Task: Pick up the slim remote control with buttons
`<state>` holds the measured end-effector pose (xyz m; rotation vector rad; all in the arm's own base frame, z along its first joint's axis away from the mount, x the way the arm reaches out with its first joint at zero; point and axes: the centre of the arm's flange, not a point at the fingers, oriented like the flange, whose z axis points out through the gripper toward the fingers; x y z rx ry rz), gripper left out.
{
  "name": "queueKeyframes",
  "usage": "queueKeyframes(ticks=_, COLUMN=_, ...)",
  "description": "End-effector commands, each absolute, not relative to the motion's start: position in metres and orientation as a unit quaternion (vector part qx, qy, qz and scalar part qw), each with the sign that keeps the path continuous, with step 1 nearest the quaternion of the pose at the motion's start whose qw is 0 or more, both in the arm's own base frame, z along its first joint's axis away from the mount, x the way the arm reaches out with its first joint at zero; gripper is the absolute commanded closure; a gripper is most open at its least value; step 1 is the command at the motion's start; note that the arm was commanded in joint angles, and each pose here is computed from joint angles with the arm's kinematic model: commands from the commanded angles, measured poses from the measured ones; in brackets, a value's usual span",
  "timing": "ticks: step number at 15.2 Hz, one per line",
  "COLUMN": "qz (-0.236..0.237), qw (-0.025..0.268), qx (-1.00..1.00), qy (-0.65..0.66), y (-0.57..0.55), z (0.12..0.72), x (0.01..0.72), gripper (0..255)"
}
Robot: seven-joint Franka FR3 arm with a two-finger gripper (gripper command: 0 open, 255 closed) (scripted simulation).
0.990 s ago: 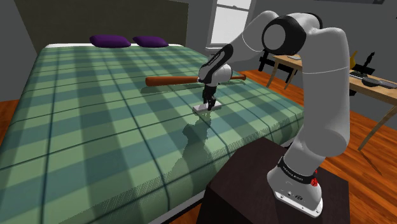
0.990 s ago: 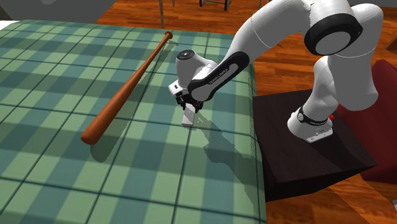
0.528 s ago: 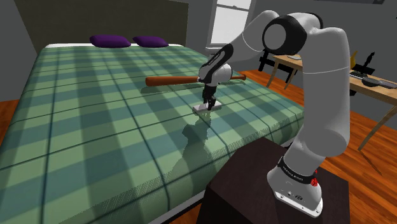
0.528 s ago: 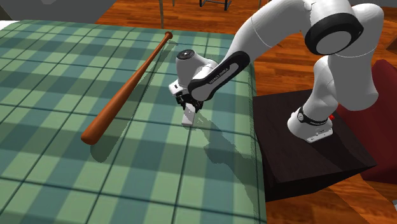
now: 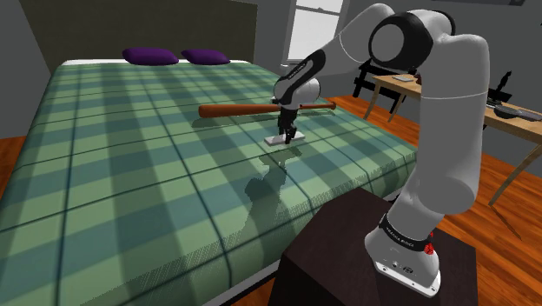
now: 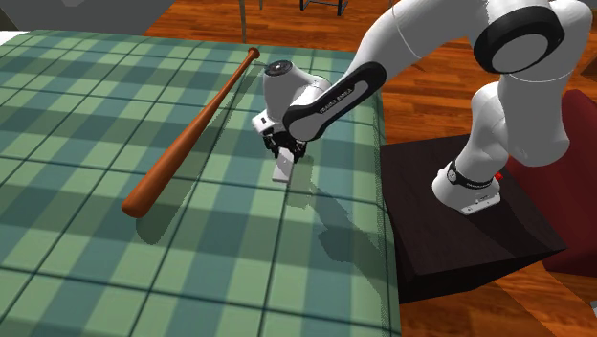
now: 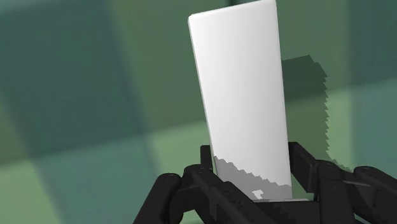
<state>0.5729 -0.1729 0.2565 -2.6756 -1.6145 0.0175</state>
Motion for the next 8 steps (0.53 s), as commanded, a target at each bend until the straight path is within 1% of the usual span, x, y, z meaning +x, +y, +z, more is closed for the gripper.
queueKeyframes(ticks=1, qz=0.006, qw=0.008, qx=-0.856, qy=-0.517, y=-0.173, z=0.267, x=0.574, gripper=255)
queueKeyframes(ticks=6, qz=0.006, qw=0.008, qx=-0.856, qy=-0.517, y=-0.173, z=0.294, x=0.574, gripper=255)
queueKeyframes(ticks=8, qz=0.006, qw=0.008, qx=-0.856, qy=-0.517, y=-0.173, z=0.294, x=0.573, gripper=255)
